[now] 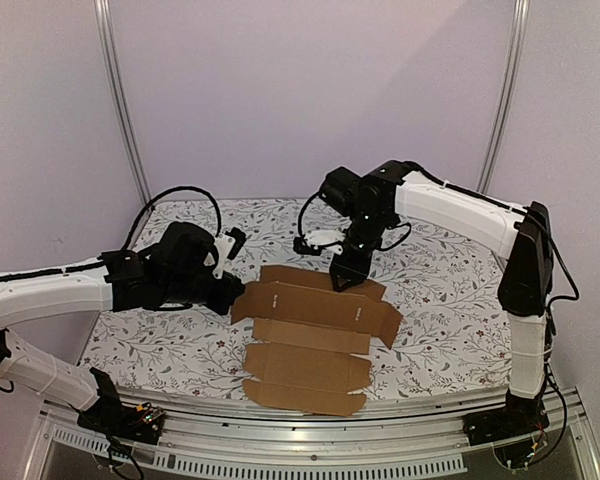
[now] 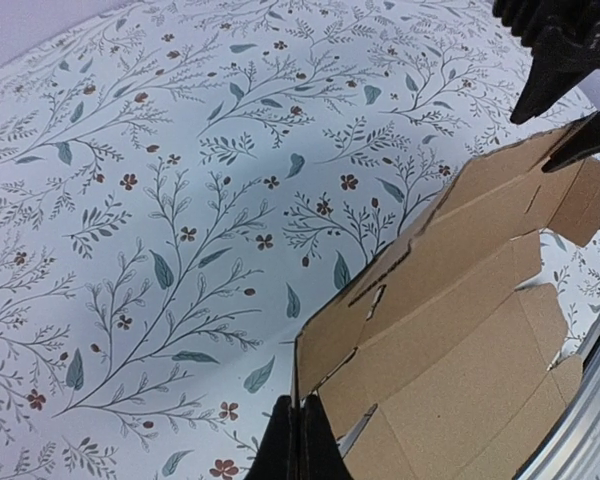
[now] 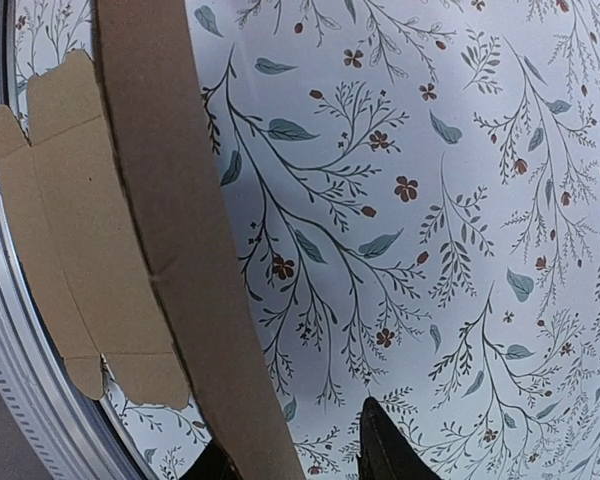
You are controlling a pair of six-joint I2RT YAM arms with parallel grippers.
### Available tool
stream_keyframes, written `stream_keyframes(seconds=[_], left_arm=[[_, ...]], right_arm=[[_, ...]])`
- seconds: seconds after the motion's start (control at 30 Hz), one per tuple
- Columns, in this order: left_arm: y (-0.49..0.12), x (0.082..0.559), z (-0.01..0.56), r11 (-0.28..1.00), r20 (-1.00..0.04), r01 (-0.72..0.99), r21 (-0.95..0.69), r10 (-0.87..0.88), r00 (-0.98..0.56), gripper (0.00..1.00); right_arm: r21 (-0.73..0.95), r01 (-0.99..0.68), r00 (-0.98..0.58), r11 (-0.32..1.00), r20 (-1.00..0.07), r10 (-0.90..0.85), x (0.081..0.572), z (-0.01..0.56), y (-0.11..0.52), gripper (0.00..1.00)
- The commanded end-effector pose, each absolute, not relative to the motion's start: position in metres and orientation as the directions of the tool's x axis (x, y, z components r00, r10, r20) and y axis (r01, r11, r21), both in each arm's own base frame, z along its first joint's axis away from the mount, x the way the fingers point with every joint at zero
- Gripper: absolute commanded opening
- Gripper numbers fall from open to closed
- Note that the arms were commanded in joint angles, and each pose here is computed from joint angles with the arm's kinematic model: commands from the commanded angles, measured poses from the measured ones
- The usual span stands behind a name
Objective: Fold the paper box
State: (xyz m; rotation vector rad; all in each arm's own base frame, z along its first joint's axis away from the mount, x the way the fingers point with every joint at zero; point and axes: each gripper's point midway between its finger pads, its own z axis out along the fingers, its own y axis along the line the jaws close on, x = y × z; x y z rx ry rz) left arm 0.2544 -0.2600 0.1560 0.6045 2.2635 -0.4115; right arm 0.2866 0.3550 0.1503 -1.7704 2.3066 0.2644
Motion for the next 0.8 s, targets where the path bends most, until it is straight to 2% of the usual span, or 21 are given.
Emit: stream_keyframes(seconds=[0.0,0.37,0.77], left_arm=[[-0.257,0.249,0.149,0.834,-0.719,0.546,-0.072,0.336,-0.608,0.0],[-0.257,0.249,0.146,0.837,-0.713,0.543,-0.062,0.344,-0.611,0.0],[-0.257,0.25,0.147,0.84,-0.714,0.54,-0.059,0.342,-0.61,0.0]], right_arm=[[0.028,-0.967,-0.248,0.252,-0.315,-0.916,0.278,0.159,0.351,0.34],[0.027,-0.959,-0.277,0.283,-0.326,-0.904,0.273,0.16,0.342,0.33],[0.027,-0.956,-0.285,0.292,-0.327,-0.901,0.271,0.158,0.339,0.18]])
